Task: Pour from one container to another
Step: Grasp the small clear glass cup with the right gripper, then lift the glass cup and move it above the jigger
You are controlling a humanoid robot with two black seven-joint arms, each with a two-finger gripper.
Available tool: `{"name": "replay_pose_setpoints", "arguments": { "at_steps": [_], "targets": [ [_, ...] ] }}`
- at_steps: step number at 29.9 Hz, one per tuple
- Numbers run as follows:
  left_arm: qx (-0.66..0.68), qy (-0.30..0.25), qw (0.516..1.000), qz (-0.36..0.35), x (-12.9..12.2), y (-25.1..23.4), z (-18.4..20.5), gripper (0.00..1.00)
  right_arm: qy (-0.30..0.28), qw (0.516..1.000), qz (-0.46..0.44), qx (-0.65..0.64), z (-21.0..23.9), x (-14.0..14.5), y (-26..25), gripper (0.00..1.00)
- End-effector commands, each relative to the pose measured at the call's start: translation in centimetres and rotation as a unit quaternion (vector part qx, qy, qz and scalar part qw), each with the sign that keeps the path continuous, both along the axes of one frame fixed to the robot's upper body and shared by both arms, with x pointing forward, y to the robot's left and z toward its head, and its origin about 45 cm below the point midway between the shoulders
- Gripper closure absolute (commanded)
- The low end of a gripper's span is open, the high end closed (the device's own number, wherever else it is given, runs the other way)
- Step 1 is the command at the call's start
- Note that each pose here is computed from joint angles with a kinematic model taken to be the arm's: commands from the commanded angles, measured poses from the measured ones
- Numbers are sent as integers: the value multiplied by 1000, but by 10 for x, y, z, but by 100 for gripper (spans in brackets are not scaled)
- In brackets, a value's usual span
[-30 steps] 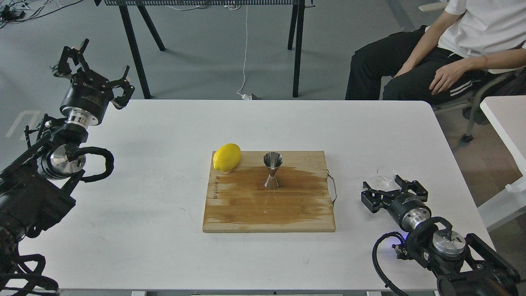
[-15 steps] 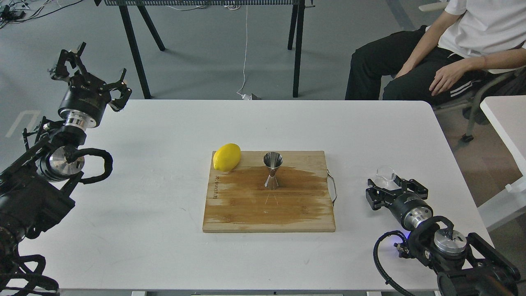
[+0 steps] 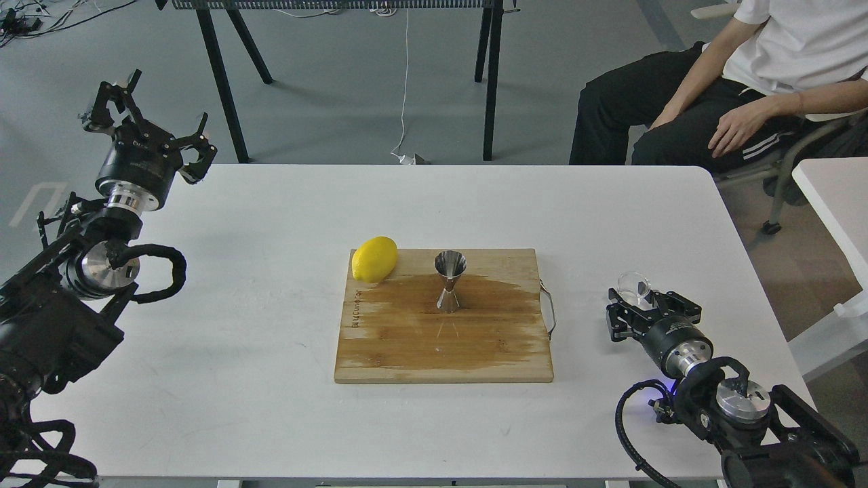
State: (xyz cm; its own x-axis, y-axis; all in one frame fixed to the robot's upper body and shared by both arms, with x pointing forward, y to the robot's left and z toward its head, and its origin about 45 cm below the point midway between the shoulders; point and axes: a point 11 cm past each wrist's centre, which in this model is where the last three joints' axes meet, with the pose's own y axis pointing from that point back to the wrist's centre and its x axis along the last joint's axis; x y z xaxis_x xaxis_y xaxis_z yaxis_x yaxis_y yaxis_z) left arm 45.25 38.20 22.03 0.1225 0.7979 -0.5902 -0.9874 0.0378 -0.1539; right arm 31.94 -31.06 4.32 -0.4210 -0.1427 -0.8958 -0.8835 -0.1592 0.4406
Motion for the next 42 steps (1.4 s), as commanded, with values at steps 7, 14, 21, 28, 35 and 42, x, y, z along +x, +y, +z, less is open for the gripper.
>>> {"name": "replay_pose_setpoints", "arguments": {
  "at_steps": [7, 14, 21, 28, 35, 42],
  "targets": [
    [1, -4, 1000, 1, 1, 2, 4, 0, -87, 988, 119, -34, 87, 36, 48, 67],
    [0, -3, 1000, 1, 2, 1, 3, 0, -136, 953, 216, -164, 125, 55, 103, 68],
    [4, -4, 1000, 3, 1, 5, 5, 0, -169, 902, 304, -256, 125, 51, 167, 68],
    [4, -4, 1000, 4, 1, 5, 5, 0, -184, 869, 337, -312, 123, 47, 181, 68],
    [4, -4, 1000, 4, 1, 5, 5, 0, -207, 831, 354, -377, 118, 41, 186, 68],
    [4, -4, 1000, 3, 1, 5, 5, 0, -231, 796, 370, -420, 117, 35, 203, 68]
  ]
}}
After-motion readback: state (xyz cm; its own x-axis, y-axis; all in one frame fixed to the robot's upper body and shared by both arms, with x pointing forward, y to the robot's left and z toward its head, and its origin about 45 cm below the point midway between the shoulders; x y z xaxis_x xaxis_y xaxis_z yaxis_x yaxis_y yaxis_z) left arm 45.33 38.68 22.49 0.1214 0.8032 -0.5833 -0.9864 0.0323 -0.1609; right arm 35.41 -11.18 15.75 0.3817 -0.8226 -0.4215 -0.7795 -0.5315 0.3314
